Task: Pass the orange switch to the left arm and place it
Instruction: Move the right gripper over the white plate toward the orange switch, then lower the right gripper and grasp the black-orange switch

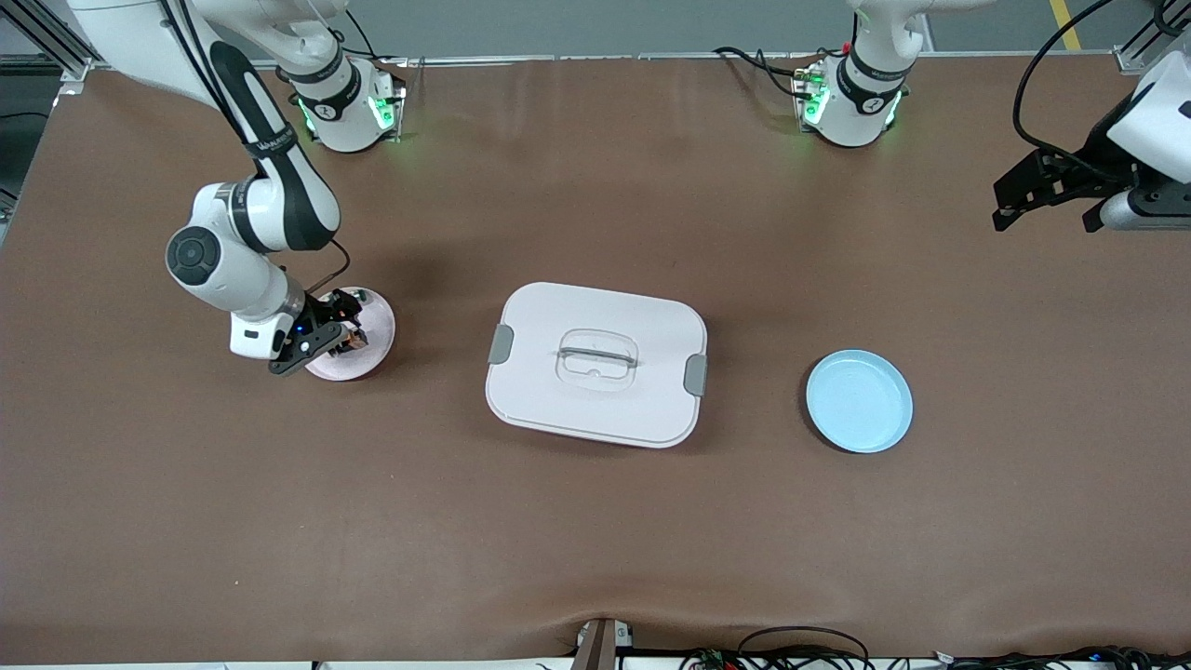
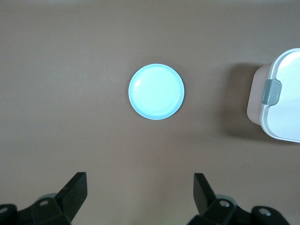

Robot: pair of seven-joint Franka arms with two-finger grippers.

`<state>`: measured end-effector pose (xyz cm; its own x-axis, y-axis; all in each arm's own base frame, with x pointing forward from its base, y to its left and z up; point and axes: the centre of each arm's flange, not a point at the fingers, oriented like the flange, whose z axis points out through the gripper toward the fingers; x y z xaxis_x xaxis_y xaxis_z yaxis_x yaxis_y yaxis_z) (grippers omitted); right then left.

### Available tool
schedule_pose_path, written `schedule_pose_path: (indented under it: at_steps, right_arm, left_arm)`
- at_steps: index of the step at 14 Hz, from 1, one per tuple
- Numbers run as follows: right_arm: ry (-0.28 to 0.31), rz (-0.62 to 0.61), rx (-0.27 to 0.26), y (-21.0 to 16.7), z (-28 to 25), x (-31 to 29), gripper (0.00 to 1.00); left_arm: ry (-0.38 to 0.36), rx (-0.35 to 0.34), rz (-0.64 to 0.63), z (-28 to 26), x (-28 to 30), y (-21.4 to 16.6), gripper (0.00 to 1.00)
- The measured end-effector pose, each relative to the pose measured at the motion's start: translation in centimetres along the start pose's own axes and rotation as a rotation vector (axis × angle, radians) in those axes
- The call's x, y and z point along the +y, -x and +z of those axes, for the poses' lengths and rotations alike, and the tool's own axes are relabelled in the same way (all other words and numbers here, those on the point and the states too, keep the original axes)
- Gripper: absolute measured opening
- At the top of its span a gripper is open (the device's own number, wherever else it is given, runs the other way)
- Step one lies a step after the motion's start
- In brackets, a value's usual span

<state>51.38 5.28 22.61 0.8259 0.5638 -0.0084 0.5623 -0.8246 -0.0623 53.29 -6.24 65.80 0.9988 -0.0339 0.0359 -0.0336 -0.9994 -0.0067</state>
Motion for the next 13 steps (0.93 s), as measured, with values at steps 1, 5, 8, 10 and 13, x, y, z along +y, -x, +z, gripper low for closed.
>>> schedule_pose_path:
  at_steps: [1, 5, 8, 10, 13]
  right_arm:
    - [0.003, 0.0, 0.004, 0.1, 0.4, -0.1, 1.0]
    - [0.011, -0.001, 0.013, 0.7, 1.9, -0.4, 1.0]
    - [0.021, -0.002, 0.027, 0.8, 2.5, -0.6, 1.0]
    - [0.025, -0.002, 0.031, 1.0, 3.2, -0.6, 1.0]
    - [0.026, 0.003, 0.032, 1.3, 4.0, -0.7, 1.0]
  left_arm:
    - [0.0, 0.0, 0.0, 0.0, 0.0, 0.0, 1.0]
    - [0.0, 0.0, 0.0, 0.0, 0.0, 0.0, 1.0]
    - [0.0, 0.0, 0.0, 0.0, 0.0, 0.0, 1.0]
    - [0.0, 0.0, 0.0, 0.0, 0.0, 0.0, 1.0]
    - [0.0, 0.0, 0.001, 0.0, 0.1, 0.0, 1.0]
